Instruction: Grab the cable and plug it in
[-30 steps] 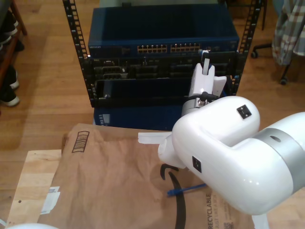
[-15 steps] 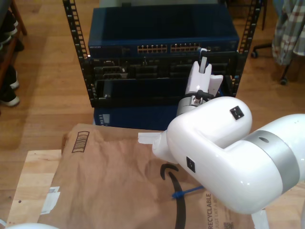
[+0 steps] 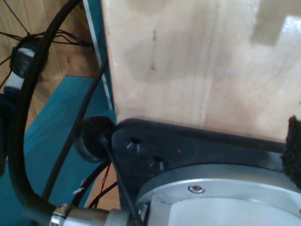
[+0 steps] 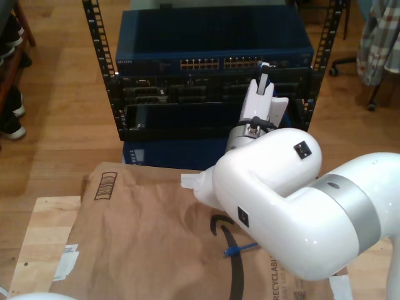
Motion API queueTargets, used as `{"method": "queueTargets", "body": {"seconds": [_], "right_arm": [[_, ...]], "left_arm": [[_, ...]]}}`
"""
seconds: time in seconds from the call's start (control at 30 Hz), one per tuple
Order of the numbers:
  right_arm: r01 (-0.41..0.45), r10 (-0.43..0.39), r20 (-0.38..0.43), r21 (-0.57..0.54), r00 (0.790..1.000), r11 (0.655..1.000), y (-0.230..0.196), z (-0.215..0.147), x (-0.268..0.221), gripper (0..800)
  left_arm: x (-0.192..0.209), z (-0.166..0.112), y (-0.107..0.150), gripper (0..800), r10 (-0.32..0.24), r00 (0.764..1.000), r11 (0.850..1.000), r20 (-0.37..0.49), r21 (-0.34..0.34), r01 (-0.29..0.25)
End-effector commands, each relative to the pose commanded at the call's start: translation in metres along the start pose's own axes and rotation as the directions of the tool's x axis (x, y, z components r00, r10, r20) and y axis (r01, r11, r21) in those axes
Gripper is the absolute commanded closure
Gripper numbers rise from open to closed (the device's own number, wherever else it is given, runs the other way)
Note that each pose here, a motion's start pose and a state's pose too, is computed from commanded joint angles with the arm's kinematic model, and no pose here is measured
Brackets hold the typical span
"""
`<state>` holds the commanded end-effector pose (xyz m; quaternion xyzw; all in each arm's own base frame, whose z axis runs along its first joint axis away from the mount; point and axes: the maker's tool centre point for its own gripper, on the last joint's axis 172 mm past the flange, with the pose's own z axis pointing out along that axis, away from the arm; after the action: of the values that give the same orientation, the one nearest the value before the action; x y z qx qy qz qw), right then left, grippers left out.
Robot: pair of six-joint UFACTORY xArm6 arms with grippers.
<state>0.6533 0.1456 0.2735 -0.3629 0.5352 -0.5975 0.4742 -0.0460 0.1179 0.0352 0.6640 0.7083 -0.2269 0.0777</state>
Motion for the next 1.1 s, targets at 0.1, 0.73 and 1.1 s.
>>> {"method": "queueTargets", "body": {"seconds": [0.1, 0.73, 1.1], "right_arm": [[0.001, -0.001, -0.014, -0.005, 1.0, 1.0, 0.0006, -0.0011, 0.0022, 800], [0.013, -0.013, -0.037, -0.001, 0.999, 1.0, 0.0034, 0.0025, 0.003, 800], [0.008, -0.008, -0.036, 0.006, 0.999, 1.0, 0.0, 0.004, 0.0014, 800]], "left_arm": [[0.0, 0.0, 0.0, 1, 0.0, 1.0, 1.0, 0.0, 0.0, 0.0], [0.0, 0.0, 0.0, 1, 0.0, 1.0, 1.0, 0.0, 0.0, 0.0], [0.0, 0.0, 0.0, 1, 0.0, 1.0, 1.0, 0.0, 0.0, 0.0]]}}
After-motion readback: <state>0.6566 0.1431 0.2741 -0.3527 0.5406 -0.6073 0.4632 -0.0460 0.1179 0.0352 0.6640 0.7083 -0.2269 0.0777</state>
